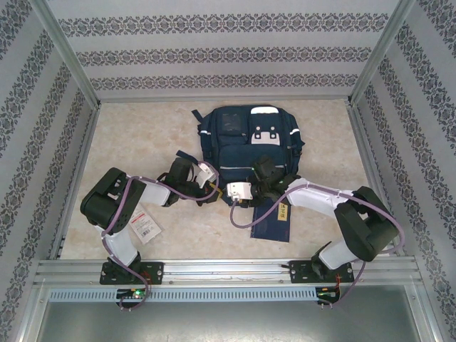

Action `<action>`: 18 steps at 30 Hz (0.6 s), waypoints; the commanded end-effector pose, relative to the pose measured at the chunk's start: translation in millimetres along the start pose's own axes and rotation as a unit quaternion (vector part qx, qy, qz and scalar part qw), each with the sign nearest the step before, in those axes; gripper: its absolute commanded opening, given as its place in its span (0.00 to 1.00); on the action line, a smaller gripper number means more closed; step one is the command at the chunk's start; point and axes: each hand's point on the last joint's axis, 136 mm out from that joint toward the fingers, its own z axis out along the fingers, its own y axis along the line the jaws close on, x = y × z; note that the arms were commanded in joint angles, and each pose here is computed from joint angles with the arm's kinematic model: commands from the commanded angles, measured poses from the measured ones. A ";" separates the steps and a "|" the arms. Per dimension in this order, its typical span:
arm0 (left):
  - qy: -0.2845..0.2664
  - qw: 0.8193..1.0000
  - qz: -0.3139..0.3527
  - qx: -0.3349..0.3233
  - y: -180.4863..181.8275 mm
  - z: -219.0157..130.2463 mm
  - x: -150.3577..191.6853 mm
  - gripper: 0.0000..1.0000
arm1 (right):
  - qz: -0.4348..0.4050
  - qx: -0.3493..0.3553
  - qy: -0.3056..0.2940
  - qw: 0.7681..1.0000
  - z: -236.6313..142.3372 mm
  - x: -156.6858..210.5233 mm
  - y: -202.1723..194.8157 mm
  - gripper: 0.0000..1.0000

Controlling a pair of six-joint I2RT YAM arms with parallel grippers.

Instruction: Pack the student bag

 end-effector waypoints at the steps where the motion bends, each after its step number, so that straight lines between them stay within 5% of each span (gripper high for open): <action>1: 0.007 1.000 0.003 0.000 -0.4 -1.6 11.8 0.01 | -0.017 0.037 0.003 0.999 -10.1 -2.1 -12.0 0.21; 12: -0.067 0.990 0.080 -0.095 8.3 -42.3 -44.6 0.00 | -0.046 0.070 -0.007 0.996 -41.4 -4.1 -8.0 0.07; 18: -0.068 0.976 -0.005 -0.208 62.7 -67.4 -41.4 0.00 | -0.037 0.104 -0.015 0.994 -63.4 -4.2 -17.7 0.05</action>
